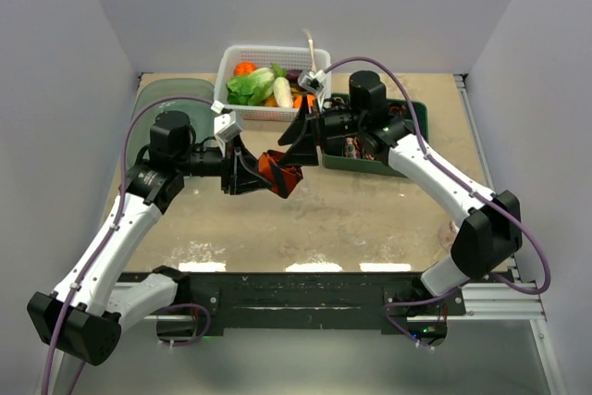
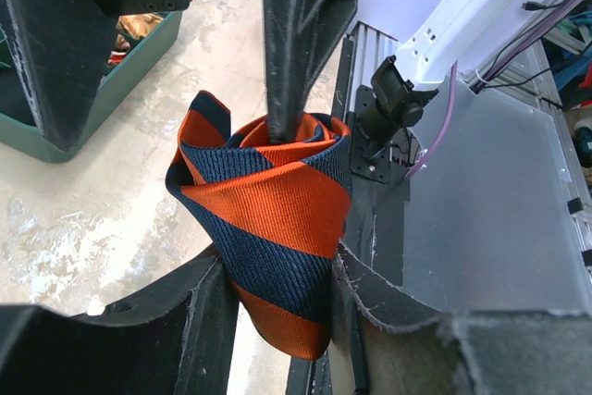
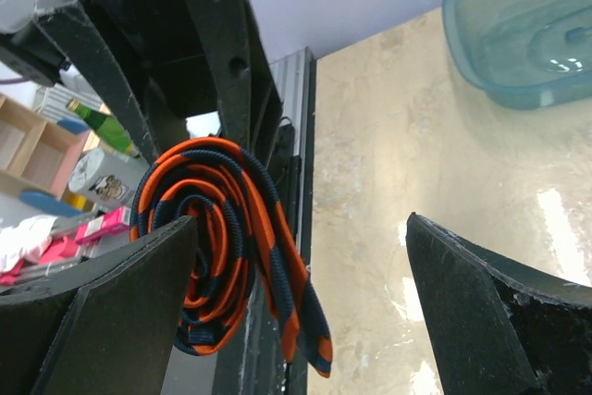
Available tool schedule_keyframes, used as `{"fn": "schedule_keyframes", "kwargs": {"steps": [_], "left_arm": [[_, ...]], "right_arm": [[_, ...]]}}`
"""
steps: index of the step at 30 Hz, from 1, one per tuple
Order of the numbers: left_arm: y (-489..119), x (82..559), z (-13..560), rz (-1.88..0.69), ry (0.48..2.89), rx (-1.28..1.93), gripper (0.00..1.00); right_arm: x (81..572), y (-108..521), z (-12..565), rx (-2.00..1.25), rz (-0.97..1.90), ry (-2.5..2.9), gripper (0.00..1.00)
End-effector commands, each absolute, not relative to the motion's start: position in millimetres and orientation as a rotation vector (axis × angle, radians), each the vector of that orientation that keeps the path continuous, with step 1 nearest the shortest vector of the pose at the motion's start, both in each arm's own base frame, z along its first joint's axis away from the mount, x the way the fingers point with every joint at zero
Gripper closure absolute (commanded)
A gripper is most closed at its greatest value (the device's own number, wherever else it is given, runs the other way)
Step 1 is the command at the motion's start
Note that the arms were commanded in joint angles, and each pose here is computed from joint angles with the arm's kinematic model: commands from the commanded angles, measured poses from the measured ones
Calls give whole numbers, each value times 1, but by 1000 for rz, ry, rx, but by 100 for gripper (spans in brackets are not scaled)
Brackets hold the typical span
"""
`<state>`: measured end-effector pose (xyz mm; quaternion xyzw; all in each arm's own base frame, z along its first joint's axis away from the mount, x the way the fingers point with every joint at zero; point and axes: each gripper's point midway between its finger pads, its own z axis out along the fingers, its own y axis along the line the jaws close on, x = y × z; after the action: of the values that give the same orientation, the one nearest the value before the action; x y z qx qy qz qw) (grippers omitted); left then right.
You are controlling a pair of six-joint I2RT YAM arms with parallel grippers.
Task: Roll the ties
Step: Place the tie in the storage box.
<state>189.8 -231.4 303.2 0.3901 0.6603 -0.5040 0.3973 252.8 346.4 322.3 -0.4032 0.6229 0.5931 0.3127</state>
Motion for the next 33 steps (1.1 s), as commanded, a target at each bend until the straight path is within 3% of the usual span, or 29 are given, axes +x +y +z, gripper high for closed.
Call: {"fn": "schedule_keyframes", "kwargs": {"steps": [1, 15, 33], "left_arm": [[-236, 187, 328, -1281, 1555, 1057, 58], [-234, 181, 330, -1281, 1542, 1080, 58], [-244, 187, 337, -1260, 1545, 1063, 58]], "right_arm": [[232, 338, 354, -1142, 1582, 1514, 1], [209, 331, 365, -1171, 1621, 1474, 1], [212, 339, 339, -1173, 1459, 1611, 4]]}}
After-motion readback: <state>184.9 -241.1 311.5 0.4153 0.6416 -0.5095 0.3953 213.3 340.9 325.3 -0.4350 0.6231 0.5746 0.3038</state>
